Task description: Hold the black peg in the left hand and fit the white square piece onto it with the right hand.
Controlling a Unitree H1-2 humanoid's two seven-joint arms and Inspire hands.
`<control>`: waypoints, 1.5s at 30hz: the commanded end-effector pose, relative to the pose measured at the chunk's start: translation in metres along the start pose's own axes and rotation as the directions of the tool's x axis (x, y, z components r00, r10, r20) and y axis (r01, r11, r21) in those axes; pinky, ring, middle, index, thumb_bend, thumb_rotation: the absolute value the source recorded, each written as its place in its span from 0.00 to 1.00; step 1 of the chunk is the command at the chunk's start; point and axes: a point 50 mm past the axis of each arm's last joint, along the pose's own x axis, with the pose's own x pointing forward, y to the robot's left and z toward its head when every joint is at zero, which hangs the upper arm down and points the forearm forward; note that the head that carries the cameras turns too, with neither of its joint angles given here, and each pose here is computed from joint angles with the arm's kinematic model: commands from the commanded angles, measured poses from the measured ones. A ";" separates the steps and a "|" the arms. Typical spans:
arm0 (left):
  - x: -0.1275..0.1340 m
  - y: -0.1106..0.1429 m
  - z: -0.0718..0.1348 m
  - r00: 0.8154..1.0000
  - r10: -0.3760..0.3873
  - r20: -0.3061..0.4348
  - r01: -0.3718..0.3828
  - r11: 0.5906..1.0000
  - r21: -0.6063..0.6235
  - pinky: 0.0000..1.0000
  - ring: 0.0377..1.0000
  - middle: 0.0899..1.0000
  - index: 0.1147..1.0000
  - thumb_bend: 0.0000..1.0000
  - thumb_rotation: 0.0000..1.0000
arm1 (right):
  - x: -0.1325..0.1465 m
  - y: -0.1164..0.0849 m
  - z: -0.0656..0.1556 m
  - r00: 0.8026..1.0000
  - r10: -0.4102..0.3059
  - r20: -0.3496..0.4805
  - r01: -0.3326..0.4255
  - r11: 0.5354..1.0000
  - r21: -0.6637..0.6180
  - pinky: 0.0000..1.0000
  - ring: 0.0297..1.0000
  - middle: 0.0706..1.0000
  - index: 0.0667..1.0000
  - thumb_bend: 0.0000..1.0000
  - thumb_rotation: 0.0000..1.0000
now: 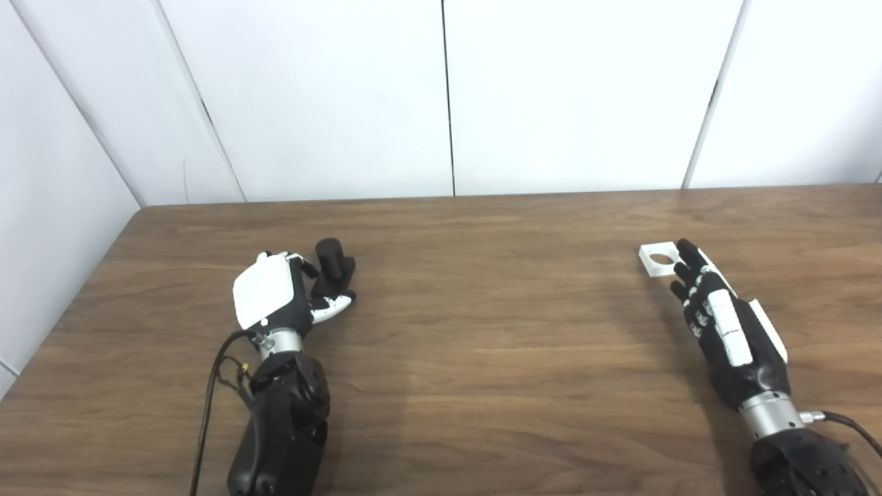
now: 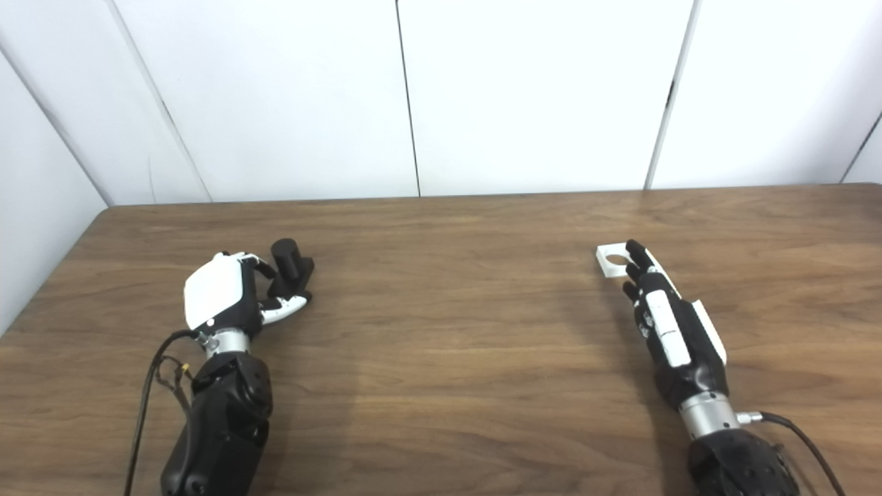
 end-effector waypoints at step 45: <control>-0.004 -0.001 0.013 0.999 0.002 0.049 0.005 0.989 -0.149 0.88 0.97 0.84 0.42 0.51 0.07 | -0.005 -0.008 0.003 0.999 0.033 0.000 -0.033 0.999 -0.034 1.00 1.00 1.00 0.97 0.65 0.88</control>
